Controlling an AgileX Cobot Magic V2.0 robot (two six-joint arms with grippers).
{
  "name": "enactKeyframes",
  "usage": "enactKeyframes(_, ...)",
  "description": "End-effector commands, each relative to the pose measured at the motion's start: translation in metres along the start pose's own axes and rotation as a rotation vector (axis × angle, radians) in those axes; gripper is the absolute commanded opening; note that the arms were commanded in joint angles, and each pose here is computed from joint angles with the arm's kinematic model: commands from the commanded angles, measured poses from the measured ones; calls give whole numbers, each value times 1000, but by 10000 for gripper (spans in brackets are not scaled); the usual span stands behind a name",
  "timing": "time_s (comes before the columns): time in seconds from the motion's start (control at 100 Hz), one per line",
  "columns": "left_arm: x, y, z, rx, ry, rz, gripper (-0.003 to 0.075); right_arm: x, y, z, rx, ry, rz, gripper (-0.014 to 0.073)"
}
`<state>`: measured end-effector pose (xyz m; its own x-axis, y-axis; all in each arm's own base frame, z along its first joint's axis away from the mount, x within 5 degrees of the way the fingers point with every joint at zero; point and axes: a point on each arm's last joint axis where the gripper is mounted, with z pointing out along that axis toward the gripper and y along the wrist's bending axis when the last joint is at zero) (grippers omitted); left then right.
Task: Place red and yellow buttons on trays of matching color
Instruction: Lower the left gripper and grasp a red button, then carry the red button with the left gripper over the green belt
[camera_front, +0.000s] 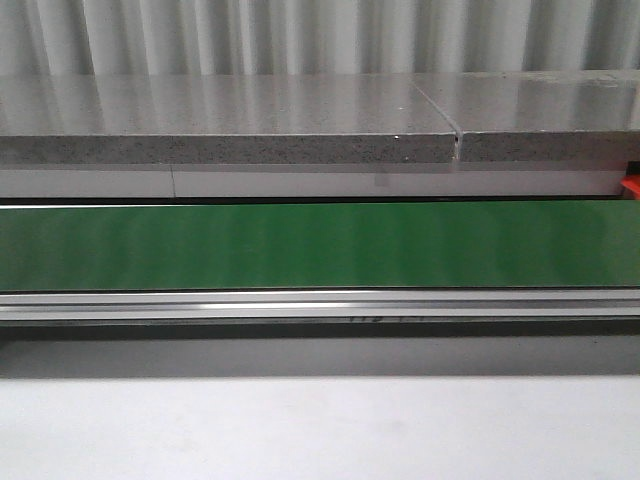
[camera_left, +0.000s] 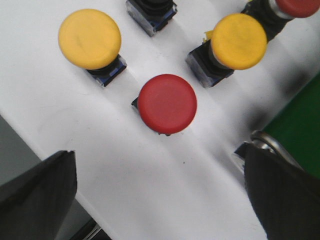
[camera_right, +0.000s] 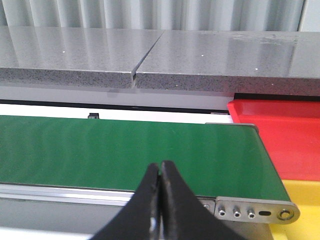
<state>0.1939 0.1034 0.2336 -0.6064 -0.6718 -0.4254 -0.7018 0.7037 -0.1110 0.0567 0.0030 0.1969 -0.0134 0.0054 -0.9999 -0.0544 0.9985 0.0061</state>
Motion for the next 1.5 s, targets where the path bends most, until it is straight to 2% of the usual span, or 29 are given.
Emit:
enactKeyframes(0.0, -13, -2, 4, 16, -52, -10, 650, -12, 0, -2, 0, -97, -4, -66)
enactKeyframes(0.27, -19, -5, 29, 17, -40, -12, 650, -12, 0, -2, 0, -97, -4, -66)
enactKeyframes(0.94, -27, -8, 49, 32, -82, 0, 633, -12, 0, -2, 0, -97, -4, -66)
enactKeyframes(1.08, -27, -8, 49, 33, -85, 0, 523, -12, 0, -2, 0, -97, -4, -66)
enactKeyframes(1.32, -25, -7, 49, 22, -65, 6, 190, -12, 0, -2, 0, -97, -4, -66)
enactKeyframes(1.49, -25, -7, 33, 30, -95, 4, 6, -12, 0, -2, 0, -97, -4, -66)
